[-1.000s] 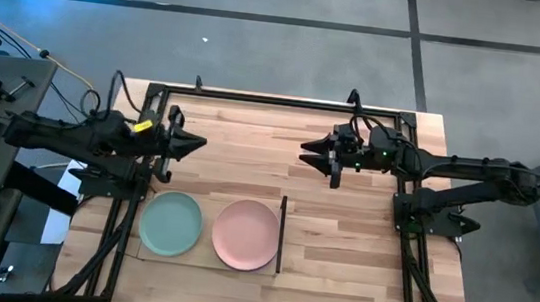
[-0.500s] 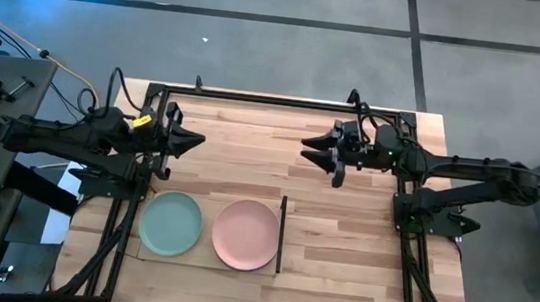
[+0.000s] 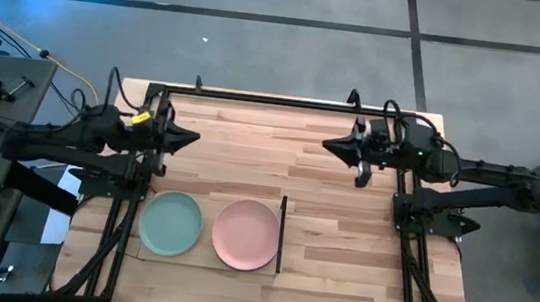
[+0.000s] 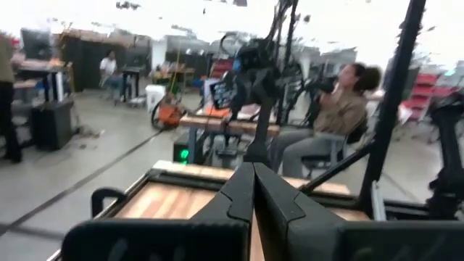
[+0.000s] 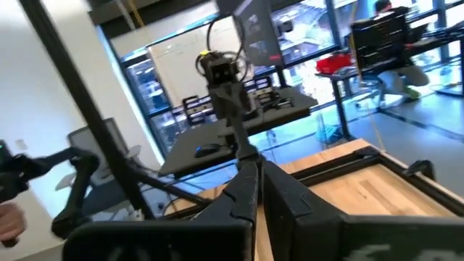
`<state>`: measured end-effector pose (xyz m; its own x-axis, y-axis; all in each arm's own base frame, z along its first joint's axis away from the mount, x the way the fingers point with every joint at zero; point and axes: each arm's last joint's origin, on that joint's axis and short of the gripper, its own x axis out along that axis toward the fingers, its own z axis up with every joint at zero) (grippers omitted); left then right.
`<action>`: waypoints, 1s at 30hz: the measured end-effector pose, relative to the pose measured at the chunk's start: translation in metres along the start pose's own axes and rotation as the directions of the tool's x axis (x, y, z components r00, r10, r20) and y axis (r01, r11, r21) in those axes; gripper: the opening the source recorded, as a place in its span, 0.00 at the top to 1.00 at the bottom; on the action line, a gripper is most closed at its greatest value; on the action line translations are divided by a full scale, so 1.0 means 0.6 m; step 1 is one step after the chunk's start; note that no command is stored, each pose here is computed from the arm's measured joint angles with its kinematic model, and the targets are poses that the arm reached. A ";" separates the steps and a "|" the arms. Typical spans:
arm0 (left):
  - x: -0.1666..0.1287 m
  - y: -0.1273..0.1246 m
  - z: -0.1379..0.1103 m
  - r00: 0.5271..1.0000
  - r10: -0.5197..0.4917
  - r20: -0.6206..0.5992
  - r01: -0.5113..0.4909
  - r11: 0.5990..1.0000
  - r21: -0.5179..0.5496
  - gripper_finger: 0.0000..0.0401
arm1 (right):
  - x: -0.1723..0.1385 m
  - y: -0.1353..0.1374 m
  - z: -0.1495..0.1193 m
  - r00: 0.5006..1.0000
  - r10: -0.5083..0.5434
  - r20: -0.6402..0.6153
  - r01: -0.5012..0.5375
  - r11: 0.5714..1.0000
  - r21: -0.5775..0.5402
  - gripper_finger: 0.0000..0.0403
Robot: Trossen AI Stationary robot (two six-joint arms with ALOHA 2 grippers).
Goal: Place and stack plates onto a shelf
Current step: Return to Home Position
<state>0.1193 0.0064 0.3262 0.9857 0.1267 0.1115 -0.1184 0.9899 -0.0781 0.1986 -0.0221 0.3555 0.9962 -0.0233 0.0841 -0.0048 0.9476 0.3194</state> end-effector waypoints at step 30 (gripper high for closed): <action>-0.062 0.028 -0.206 0.977 0.037 0.208 0.022 0.961 -0.274 1.00 | -0.001 -0.006 -0.012 0.995 -0.068 -0.067 0.076 0.990 0.117 1.00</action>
<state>0.0957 0.0104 0.1981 0.9341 0.1736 0.3121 -0.0592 0.9370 -0.3442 0.1986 -0.0234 0.3473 0.9978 -0.0663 -0.0017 0.0605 0.8992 0.4333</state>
